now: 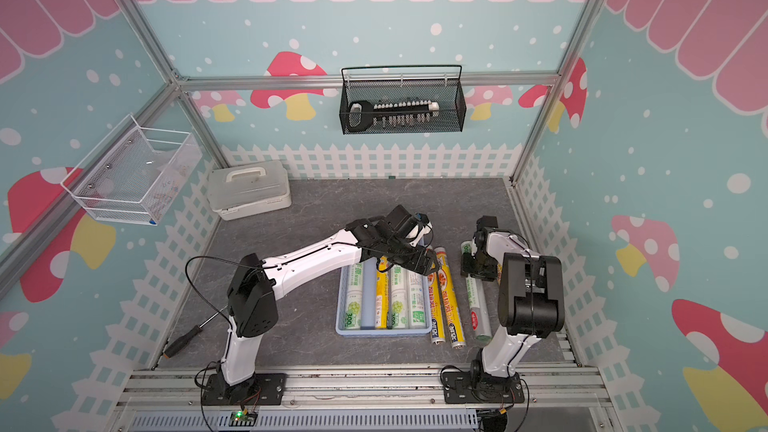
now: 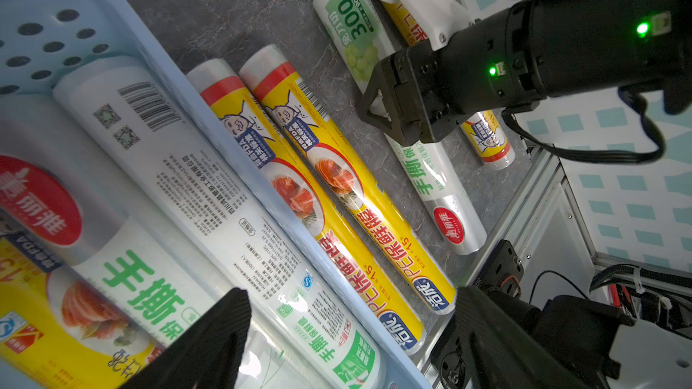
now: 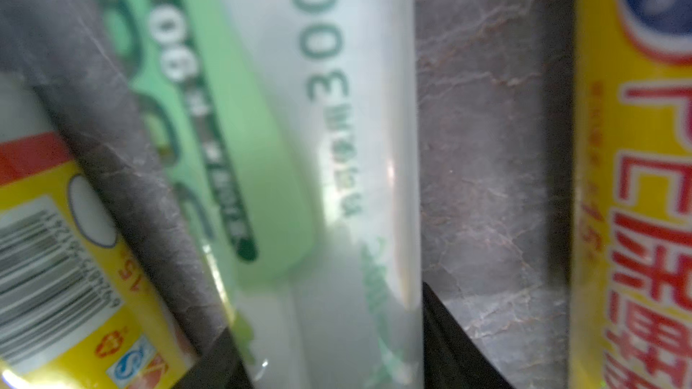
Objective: Put the plastic wrap into the basket
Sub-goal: Pick up the plastic wrap from the center of the board.
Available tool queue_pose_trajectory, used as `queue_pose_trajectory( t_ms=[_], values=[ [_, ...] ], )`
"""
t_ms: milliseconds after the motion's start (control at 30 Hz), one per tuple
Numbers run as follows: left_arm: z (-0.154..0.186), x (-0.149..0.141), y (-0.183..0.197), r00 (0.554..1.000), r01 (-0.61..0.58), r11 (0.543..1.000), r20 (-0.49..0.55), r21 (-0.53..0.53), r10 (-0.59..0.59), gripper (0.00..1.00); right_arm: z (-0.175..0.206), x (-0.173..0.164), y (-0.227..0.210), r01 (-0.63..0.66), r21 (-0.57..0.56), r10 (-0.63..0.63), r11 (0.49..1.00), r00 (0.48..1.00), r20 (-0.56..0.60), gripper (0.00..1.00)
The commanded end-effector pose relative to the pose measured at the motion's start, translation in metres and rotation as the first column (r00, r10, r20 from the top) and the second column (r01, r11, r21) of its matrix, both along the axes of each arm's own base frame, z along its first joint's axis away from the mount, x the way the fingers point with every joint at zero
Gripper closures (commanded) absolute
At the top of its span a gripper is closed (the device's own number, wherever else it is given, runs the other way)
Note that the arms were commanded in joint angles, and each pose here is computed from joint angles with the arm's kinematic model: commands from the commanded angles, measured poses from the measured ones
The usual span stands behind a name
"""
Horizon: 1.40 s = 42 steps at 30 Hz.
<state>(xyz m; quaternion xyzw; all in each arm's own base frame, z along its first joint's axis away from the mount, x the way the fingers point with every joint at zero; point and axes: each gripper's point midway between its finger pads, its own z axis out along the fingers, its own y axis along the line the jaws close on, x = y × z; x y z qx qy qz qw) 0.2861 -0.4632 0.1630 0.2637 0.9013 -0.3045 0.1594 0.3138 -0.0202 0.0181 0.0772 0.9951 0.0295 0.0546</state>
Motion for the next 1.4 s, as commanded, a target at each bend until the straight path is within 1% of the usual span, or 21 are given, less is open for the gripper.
queue_pose_trajectory(
  t_ms=[0, 133, 233, 333, 467, 700, 833, 967, 1100, 1233, 1367],
  values=[
    [-0.001, 0.007, 0.003, 1.0, -0.009, 1.0, 0.019, 0.015, 0.009, 0.11, -0.004, 0.005, 0.008, 0.02, 0.015, -0.02, 1.0, 1.0, -0.005, 0.47],
    [-0.001, 0.007, 0.004, 1.0, -0.013, 1.0, 0.017, 0.014, 0.013, 0.11, -0.005, 0.006, 0.014, -0.02, 0.008, 0.02, 1.0, 1.0, -0.012, 0.42],
    [-0.003, 0.007, 0.006, 1.0, -0.015, 1.0, 0.015, 0.02, 0.015, 0.11, -0.005, -0.005, 0.012, -0.048, -0.046, 0.046, 0.998, 0.998, -0.047, 0.37],
    [-0.003, 0.007, 0.007, 1.0, -0.018, 1.0, 0.014, 0.022, 0.018, 0.11, -0.003, -0.018, 0.01, -0.064, -0.088, 0.058, 0.994, 0.996, -0.071, 0.34],
    [0.0, 0.009, 0.008, 0.999, -0.026, 0.999, 0.026, 0.019, 0.025, 0.11, -0.004, -0.027, 0.013, -0.063, -0.07, 0.057, 0.996, 0.996, -0.075, 0.34],
    [0.008, 0.01, 0.012, 0.998, -0.031, 0.999, 0.054, 0.018, 0.03, 0.11, -0.006, -0.027, 0.02, -0.083, -0.036, 0.08, 0.996, 0.994, -0.076, 0.37],
    [0.007, 0.009, 0.012, 0.998, -0.031, 0.999, 0.048, 0.018, 0.03, 0.12, -0.009, -0.026, 0.017, -0.087, -0.05, 0.082, 0.995, 0.993, -0.088, 0.4],
    [0.005, 0.008, 0.013, 0.998, -0.034, 0.999, 0.045, 0.02, 0.033, 0.12, 0.0, -0.022, 0.01, -0.094, -0.091, 0.088, 0.991, 0.993, -0.073, 0.46],
    [0.008, 0.009, 0.013, 0.998, -0.035, 0.999, 0.054, 0.016, 0.034, 0.12, 0.021, -0.016, 0.009, -0.11, -0.11, 0.108, 0.988, 0.994, -0.02, 0.56],
    [0.014, 0.012, 0.014, 0.997, -0.046, 0.999, 0.07, 0.01, 0.045, 0.11, 0.044, -0.014, 0.006, -0.115, -0.13, 0.118, 0.985, 0.993, 0.017, 0.62],
    [0.02, 0.017, 0.019, 0.992, -0.073, 0.997, 0.109, 0.011, 0.071, 0.12, 0.068, -0.016, 0.009, -0.101, -0.124, 0.111, 0.987, 0.991, 0.08, 0.65]
  ],
)
